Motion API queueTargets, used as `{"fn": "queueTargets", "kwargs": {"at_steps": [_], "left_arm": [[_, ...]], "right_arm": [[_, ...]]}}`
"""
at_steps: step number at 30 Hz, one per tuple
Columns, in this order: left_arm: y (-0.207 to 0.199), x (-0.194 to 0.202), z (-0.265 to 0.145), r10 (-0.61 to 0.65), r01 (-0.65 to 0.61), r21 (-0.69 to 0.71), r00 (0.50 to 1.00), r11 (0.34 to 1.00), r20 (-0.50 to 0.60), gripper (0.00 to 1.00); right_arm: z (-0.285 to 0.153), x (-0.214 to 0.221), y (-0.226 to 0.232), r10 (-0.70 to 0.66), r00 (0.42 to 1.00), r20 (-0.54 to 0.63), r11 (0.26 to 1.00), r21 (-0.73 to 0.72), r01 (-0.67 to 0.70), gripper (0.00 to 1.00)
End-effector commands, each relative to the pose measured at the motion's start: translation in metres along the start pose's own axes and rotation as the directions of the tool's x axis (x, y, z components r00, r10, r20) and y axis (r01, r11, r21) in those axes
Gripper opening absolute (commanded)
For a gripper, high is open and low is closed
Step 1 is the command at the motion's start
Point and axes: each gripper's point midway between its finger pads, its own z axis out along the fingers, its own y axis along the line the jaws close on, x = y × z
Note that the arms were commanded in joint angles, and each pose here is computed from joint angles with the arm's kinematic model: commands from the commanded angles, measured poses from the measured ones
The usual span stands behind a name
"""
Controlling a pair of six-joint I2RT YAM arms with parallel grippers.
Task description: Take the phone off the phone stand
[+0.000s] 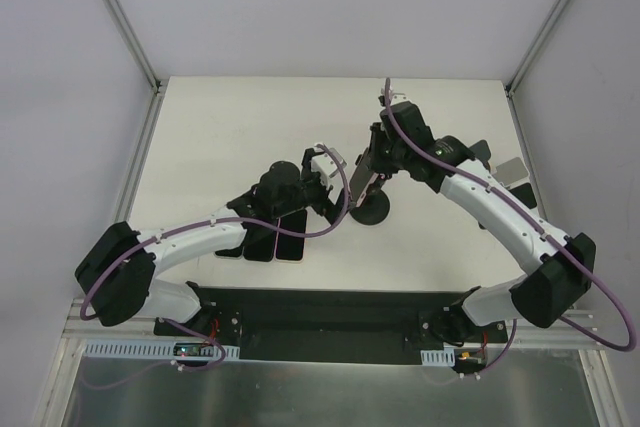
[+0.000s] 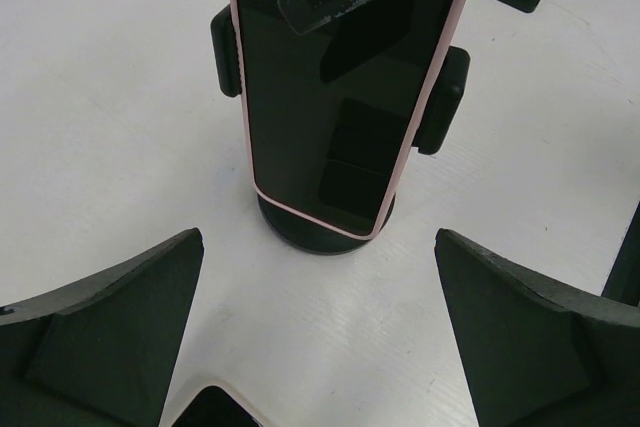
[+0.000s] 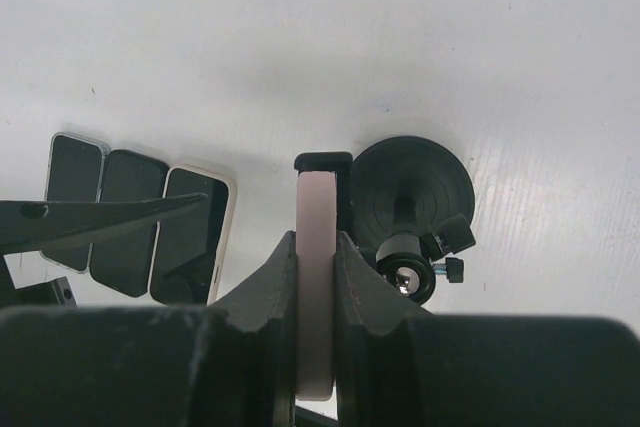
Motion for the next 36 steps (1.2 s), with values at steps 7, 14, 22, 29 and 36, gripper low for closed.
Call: {"fn": "queueTargets", "kwargs": {"at_steps": [7,14,22,29,36], "left_arm": [[0.0,-0.053,0.009,0.038,-0.038,-0.004,0.993,0.999,0.116,0.99],[-0.001,-0.055,0.006,0.017,-0.017,-0.006,0.994,1.0,0.111,0.99],[0.004,-0.064,0.006,-0.093,0.099,-0.051,0.99,0.994,0.108,0.99],[0.016,-0.092,0.007,-0.306,0.315,-0.162,0.949,0.935,0.081,0.99],[0.024,-0.093,0.009,-0.369,0.36,-0.304,0.929,0.882,0.032,0.98]], "right_arm": [[-0.011,-0.037,0.014,-0.013,0.995,0.102,1.0,-0.008,0.013,0.26],[-0.009,-0.044,0.018,-0.046,0.992,0.115,0.999,-0.006,0.047,0.39],[-0.028,-0.066,0.021,-0.067,0.979,0.195,0.997,-0.032,0.075,0.59],[-0.058,-0.078,-0.024,-0.051,0.949,0.311,0.997,-0.039,0.067,0.89],[-0.063,-0.047,-0.087,0.007,0.928,0.373,1.0,0.004,-0.009,0.96]]}}
